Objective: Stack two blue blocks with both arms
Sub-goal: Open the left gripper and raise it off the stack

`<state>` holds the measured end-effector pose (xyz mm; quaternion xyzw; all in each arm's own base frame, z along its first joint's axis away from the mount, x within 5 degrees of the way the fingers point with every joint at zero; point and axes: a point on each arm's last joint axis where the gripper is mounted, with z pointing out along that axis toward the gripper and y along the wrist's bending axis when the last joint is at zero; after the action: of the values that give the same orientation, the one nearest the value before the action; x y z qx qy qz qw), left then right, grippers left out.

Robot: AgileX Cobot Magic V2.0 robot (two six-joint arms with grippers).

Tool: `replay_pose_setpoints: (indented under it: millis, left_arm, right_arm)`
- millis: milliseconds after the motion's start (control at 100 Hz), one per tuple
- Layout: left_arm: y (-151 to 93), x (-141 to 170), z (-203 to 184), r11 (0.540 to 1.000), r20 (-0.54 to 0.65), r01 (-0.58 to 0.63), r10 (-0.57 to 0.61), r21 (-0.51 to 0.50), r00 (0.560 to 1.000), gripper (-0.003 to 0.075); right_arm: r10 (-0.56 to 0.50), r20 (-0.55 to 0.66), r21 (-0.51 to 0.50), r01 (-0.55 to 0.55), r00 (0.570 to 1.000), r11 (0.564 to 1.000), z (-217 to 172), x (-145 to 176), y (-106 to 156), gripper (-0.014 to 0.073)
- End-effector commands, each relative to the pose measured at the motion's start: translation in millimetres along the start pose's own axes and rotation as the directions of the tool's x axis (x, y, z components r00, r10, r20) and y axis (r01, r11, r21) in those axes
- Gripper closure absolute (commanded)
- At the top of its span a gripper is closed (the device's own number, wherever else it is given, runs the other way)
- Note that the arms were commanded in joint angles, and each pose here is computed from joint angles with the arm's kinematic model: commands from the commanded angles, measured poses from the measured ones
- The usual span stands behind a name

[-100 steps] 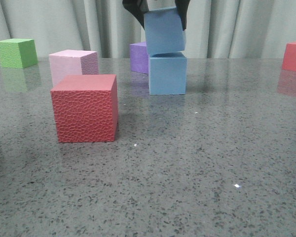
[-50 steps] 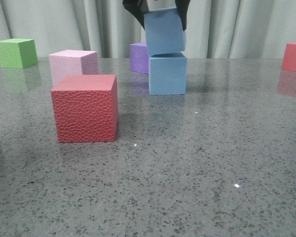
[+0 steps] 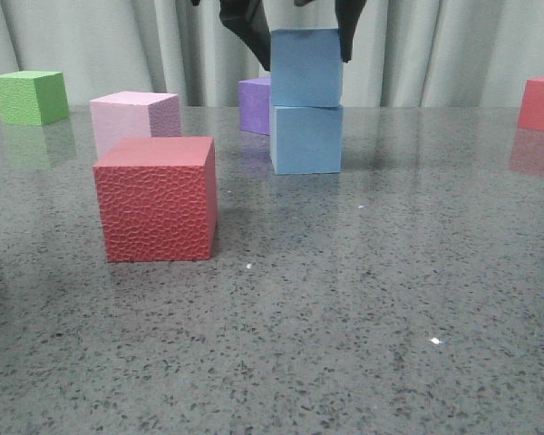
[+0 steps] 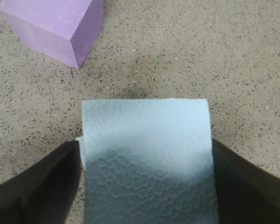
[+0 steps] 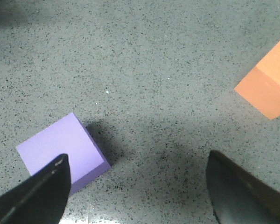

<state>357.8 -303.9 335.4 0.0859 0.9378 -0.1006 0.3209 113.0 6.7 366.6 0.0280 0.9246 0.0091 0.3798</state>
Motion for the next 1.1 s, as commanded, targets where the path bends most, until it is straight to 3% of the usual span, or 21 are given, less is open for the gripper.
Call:
replay_pose_setpoints:
  millis: [0,180,520,800,1090]
  left_arm:
    - [-4,-16,-37,0.997,0.119,0.014,-0.023,0.074,0.993,0.0143]
    - [-4,-17,-38,0.997,0.121,0.015,-0.024,0.074,0.992,0.0067]
    - [-2,-27,-63,0.998,0.126,0.007,-0.015,0.063,0.992,0.0066]
    - [3,-37,-89,0.997,0.157,-0.073,0.068,0.03,0.985,0.0066]
    - [34,-55,-108,0.995,0.196,-0.101,0.103,-0.023,0.975,0.0066]
  right_arm:
    - [-0.009,0.072,0.004,0.009,0.997,1.0,-6,-8,-1,0.0003]
    - [-0.009,0.072,0.004,0.009,0.997,1.0,-6,-8,-1,0.0003]
    - [-0.009,0.072,0.004,0.009,0.997,1.0,-6,-8,-1,0.0003]
    - [-0.009,0.067,0.005,0.009,0.998,1.0,-6,-8,-1,0.0003]
    - [-0.009,0.067,0.005,0.009,0.998,1.0,-6,-8,-1,0.0003]
